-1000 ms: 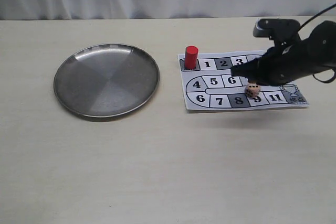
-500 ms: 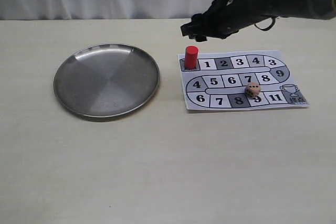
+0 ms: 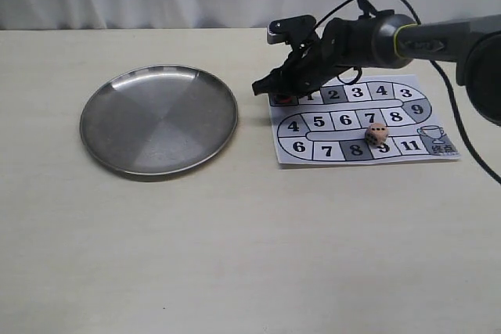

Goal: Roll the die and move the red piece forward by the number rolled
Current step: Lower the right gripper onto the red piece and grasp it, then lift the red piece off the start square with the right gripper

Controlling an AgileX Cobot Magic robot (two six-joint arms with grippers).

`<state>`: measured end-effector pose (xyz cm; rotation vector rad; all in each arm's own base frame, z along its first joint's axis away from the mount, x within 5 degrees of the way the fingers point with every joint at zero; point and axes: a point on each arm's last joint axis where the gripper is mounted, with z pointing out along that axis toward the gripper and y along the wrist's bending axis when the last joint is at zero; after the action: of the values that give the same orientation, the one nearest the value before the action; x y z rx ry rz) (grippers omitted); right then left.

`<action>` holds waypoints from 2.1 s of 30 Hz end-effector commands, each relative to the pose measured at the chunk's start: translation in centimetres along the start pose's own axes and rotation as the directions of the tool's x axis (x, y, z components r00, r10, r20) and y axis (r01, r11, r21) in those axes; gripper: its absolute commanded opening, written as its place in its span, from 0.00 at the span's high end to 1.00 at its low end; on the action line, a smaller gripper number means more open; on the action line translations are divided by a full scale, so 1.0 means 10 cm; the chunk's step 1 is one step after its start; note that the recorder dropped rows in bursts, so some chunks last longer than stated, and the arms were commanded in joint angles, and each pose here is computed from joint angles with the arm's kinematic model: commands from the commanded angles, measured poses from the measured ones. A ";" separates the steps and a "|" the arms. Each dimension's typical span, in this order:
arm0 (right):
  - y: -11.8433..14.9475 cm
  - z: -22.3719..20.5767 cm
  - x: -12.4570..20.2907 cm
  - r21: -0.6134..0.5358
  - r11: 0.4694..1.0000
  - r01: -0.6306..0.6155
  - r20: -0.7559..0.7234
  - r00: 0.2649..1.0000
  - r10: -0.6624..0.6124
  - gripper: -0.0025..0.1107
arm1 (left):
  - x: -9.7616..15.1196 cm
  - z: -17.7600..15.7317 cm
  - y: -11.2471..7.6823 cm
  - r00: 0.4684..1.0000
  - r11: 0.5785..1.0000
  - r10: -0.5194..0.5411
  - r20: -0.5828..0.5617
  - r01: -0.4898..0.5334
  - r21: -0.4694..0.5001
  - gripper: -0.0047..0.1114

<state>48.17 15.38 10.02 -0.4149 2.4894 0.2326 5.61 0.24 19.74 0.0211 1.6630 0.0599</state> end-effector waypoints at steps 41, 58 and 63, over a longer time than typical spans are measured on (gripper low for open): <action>-0.46 0.06 0.19 0.035 0.994 -0.103 -0.121 0.987 0.106 0.94 | 0.00 0.00 0.00 1.000 1.000 -0.006 0.008 0.006 0.002 0.96; -0.43 -0.28 -0.06 0.029 0.995 -0.096 -0.051 0.994 0.098 0.94 | 0.00 0.00 0.00 1.000 1.000 -0.006 0.008 0.006 0.002 0.96; -0.40 -0.73 -0.34 0.049 0.998 -0.044 0.034 0.999 0.043 0.94 | 0.00 0.00 0.00 1.000 1.000 -0.006 0.008 0.006 0.002 0.96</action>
<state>48.48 11.12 14.41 -0.3132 2.5268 0.2274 5.61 0.24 19.74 0.0211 1.6630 0.0599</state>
